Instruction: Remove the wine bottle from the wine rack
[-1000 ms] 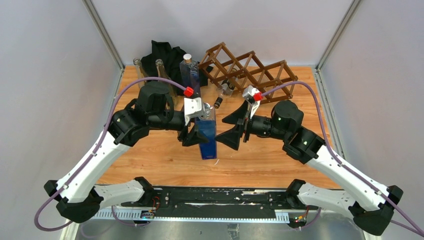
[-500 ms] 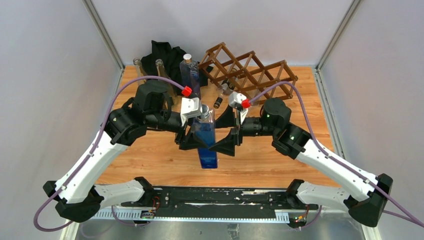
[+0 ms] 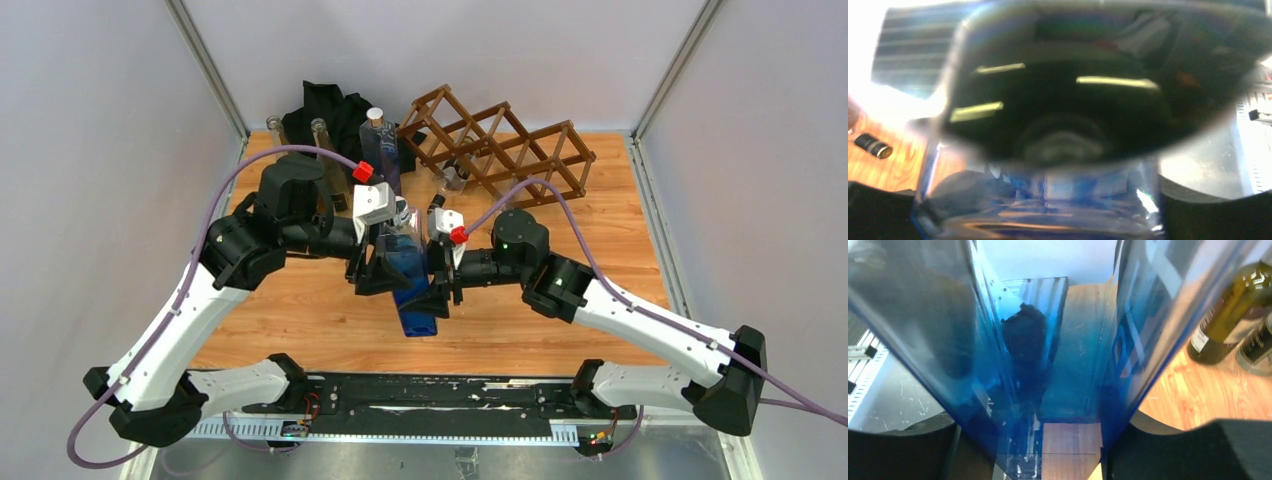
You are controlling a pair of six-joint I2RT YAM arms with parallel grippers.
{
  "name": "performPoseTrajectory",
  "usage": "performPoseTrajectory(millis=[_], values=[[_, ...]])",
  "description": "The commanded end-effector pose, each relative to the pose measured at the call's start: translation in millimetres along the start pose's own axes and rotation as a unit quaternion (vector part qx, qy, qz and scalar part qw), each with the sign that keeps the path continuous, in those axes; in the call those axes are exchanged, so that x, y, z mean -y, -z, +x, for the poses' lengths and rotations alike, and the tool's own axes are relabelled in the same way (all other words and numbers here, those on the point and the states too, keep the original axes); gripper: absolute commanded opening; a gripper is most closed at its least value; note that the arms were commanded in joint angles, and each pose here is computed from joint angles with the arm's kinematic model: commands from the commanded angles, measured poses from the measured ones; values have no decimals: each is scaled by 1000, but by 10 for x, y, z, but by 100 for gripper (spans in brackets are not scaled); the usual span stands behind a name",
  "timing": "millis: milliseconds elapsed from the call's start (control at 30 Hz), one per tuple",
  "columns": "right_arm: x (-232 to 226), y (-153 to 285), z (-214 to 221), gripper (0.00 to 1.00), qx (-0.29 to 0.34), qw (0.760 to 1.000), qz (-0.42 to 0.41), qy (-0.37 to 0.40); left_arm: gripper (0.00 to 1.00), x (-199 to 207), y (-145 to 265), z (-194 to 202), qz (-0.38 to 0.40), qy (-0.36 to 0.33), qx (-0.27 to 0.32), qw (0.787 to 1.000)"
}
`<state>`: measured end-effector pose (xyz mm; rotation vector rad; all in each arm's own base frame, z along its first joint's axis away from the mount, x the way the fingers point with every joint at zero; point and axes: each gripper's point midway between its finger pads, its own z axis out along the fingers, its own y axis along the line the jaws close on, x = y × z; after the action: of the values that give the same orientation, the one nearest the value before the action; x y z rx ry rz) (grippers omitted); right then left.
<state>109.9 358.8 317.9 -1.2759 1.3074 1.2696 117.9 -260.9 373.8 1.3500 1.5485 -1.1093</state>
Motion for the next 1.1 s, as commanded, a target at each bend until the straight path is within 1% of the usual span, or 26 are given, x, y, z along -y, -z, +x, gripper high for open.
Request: performPoseTrajectory(millis=[0,33,67,100,200,300,400,500,533,600,667,733,800,900,1000,1067], values=[[193,-28,-224,26,22,998,54,23,92,-156,218,-480,-62,-34,65,995],[239,-23,-213,12,20,997,67,22,99,-246,253,-485,-78,-20,62,995],[303,-12,-215,2,18,996,85,22,100,-387,294,-478,-99,0,58,993],[353,1,-207,0,17,995,100,22,100,-432,329,-485,-108,10,55,993],[494,47,-204,0,15,990,140,28,100,-726,483,-440,-164,41,28,985],[677,100,-216,0,13,981,187,52,100,-909,693,-371,-218,49,-7,975],[898,125,-247,0,15,970,232,66,100,-1029,991,-329,-278,46,-38,959],[1159,98,-295,0,32,959,274,67,100,-1214,1336,-302,-360,44,-56,930],[1270,51,-275,0,37,956,285,57,100,-1303,1493,-277,-398,45,-63,914],[1453,-46,-300,0,55,952,298,48,100,-1415,1731,-248,-449,54,-68,889],[1619,-172,-326,0,67,948,308,48,100,-1494,1936,-227,-485,69,-64,870],[1755,-313,-366,0,89,945,312,35,100,-1551,2079,-200,-507,82,-61,856],[1892,-446,-368,0,95,943,317,34,100,-1595,2189,-177,-527,89,-63,843],[2103,-607,-370,0,111,936,334,30,100,-1618,2275,-156,-541,94,-64,833],[2330,-774,-309,0,122,929,347,27,100,-1627,2257,-90,-539,101,-70,833],[2460,-877,-277,0,126,927,351,28,100,-1635,2218,-32,-531,106,-75,838]])
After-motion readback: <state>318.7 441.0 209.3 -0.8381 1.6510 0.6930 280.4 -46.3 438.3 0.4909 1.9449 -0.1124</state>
